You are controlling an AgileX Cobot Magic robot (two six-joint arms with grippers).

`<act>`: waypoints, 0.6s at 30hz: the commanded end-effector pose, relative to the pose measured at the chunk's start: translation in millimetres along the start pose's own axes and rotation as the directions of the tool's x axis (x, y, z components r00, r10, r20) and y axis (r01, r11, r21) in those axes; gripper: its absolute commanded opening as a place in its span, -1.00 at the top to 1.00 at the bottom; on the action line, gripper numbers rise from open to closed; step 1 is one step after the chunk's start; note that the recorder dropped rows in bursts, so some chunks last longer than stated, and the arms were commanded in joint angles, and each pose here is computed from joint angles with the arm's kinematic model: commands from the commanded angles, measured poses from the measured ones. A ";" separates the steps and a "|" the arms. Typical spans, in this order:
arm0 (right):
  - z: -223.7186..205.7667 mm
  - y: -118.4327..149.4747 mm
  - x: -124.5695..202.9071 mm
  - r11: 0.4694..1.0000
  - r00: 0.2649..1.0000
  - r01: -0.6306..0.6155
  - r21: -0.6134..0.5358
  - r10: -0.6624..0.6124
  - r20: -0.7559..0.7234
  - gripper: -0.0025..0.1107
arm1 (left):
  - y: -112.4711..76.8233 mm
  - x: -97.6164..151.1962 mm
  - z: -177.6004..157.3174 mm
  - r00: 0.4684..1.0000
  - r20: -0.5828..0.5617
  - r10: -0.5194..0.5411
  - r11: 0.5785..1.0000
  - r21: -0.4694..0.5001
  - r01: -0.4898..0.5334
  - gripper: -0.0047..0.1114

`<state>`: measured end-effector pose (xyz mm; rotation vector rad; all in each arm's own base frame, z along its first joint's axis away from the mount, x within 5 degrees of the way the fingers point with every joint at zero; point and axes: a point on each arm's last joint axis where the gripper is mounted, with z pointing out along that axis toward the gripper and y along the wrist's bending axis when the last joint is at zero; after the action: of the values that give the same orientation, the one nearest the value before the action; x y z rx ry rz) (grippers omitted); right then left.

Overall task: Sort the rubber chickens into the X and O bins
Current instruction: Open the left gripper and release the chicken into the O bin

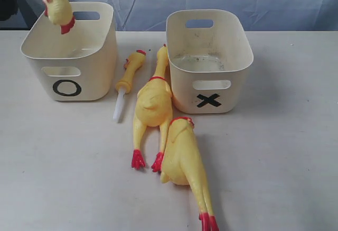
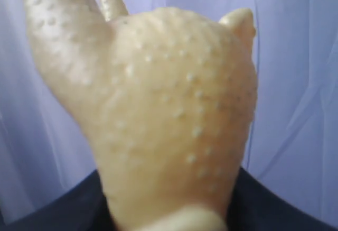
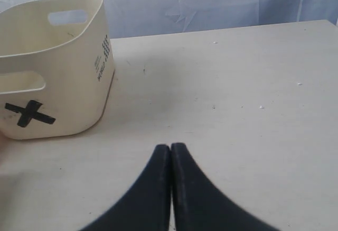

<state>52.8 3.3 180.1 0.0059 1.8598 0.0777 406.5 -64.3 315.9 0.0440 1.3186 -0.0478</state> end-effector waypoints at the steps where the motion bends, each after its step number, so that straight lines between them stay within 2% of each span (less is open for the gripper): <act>1: 0.0 0.1 -0.5 1.000 1.000 0.002 -0.003 -0.002 0.013 0.96 | -13.1 9.8 4.9 0.985 0.005 0.170 0.975 0.148 -0.169 0.12; 2: 0.0 0.1 -0.5 1.000 1.000 0.002 -0.003 -0.002 0.013 0.96 | -14.2 11.7 5.1 0.980 0.009 0.197 0.968 0.159 -0.196 -0.02; 5: 0.0 0.1 -0.5 1.000 1.000 0.002 -0.003 -0.002 0.013 0.96 | -12.0 14.7 5.8 0.965 0.006 0.263 0.955 0.143 -0.261 -0.30; 7: 0.0 0.1 -0.5 1.000 1.000 0.002 -0.003 -0.002 0.013 0.96 | -8.8 15.5 6.1 0.956 0.001 0.292 0.947 0.137 -0.290 -0.34; 14: 0.0 0.2 -0.3 1.000 1.000 0.001 -0.004 -0.001 0.011 0.96 | -2.8 12.4 5.9 0.964 -0.022 0.266 0.959 0.111 -0.262 -0.34; 17: 0.0 0.2 -0.3 1.000 1.000 0.001 -0.004 -0.001 0.011 0.96 | 3.4 15.4 6.1 0.980 -0.076 0.182 0.983 0.048 -0.179 -0.34; 18: 0.0 0.2 -0.3 1.000 1.000 0.001 -0.004 -0.001 0.011 0.96 | 8.3 17.5 5.9 0.992 -0.107 0.067 0.998 -0.014 -0.068 -0.34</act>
<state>52.8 3.3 180.1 0.0059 1.8598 0.0777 417.8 -67.0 291.6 0.2886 1.4033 0.0984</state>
